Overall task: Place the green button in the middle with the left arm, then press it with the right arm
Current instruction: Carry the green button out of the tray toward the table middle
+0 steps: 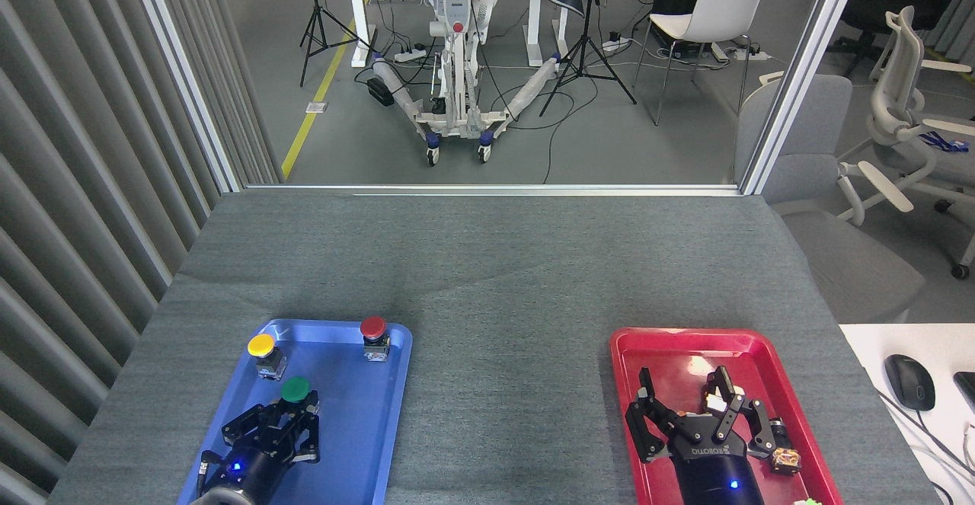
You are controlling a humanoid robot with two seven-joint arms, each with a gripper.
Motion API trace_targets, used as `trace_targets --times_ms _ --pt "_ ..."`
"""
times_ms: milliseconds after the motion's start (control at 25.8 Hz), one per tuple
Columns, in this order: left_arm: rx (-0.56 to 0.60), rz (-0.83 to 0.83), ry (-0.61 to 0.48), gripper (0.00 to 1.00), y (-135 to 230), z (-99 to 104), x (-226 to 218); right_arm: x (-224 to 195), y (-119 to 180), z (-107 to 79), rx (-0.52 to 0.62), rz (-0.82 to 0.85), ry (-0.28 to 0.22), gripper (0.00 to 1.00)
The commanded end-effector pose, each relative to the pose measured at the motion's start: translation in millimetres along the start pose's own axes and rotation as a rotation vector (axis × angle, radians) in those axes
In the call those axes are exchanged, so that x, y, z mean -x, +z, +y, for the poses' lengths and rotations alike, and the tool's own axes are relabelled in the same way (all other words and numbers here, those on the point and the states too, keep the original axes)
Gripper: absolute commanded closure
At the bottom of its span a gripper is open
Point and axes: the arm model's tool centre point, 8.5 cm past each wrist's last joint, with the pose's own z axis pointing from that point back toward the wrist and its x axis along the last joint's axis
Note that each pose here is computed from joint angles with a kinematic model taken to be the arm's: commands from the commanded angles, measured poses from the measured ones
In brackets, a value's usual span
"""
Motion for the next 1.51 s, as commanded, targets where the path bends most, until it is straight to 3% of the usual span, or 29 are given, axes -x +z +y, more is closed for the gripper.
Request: trace_targets --times_ms 0,155,349,465,891,1394,1472 --pt "-0.125 -0.098 -0.011 1.00 -0.8 28.5 -14.3 -0.1 0.2 0.3 -0.001 0.000 0.002 0.00" --pt "-0.238 -0.332 -0.080 1.00 -39.1 74.4 -111.6 -0.5 0.2 0.4 -0.001 0.000 0.000 0.00" --pt "-0.136 -0.517 -0.089 1.00 -80.1 69.2 -199.9 -0.3 0.2 0.4 -0.001 0.002 -0.001 0.00" --pt "-0.076 -0.587 -0.120 1.00 -92.5 65.2 -230.1 -0.6 0.7 1.5 -0.005 0.004 -0.001 0.00" --pt "-0.008 -0.725 -0.115 1.00 -77.1 45.8 -252.8 -8.7 -1.2 4.2 -0.041 0.014 0.003 0.00" --pt "0.015 -0.696 -0.109 1.00 -70.6 30.5 -248.3 -21.5 -3.2 3.0 -0.040 -0.013 -0.006 0.00" --pt "0.015 -0.693 -0.105 0.92 -69.5 29.0 -248.5 -25.9 -3.8 2.8 -0.042 -0.018 -0.012 0.01"
